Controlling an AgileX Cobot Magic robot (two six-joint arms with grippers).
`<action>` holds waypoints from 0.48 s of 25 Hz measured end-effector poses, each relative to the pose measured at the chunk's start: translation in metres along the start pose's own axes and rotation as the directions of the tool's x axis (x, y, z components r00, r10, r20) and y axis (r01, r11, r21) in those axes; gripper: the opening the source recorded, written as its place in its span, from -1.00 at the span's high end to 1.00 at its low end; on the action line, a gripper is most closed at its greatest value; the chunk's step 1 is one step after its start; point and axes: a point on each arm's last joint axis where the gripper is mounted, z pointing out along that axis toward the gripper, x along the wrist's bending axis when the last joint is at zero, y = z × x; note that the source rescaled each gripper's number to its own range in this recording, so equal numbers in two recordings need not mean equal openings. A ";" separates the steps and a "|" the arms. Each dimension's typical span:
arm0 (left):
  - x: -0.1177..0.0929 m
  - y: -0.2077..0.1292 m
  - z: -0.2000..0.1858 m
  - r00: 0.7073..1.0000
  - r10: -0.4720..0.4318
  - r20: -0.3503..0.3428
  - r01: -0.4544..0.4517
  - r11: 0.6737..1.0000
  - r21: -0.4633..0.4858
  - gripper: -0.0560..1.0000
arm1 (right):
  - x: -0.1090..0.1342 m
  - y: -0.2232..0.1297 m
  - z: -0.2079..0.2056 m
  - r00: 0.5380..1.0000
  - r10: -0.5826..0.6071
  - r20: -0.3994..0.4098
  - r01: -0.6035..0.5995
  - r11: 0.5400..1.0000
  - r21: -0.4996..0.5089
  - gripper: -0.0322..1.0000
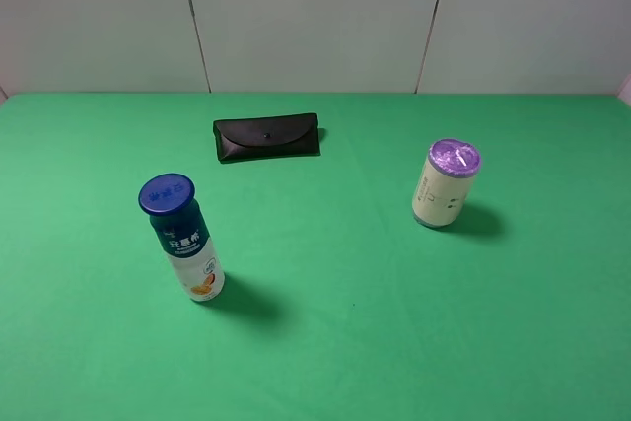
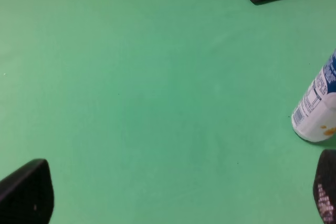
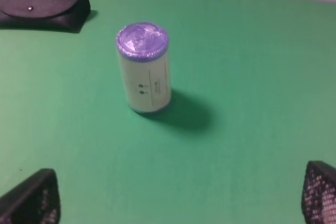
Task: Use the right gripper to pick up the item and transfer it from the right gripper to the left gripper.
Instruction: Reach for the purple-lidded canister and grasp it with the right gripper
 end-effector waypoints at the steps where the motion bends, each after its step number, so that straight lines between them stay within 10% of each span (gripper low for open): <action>1: 0.000 0.000 0.000 1.000 0.000 0.000 0.000 1.000 0.000 -0.95 | 0.000 0.000 0.000 1.000 0.000 0.000 0.000 1.000 0.000 -0.99; 12: 0.000 0.000 0.000 1.000 0.000 0.000 0.000 1.000 0.000 -0.95 | 0.000 0.000 0.000 1.000 0.000 0.000 0.000 1.000 0.000 -0.99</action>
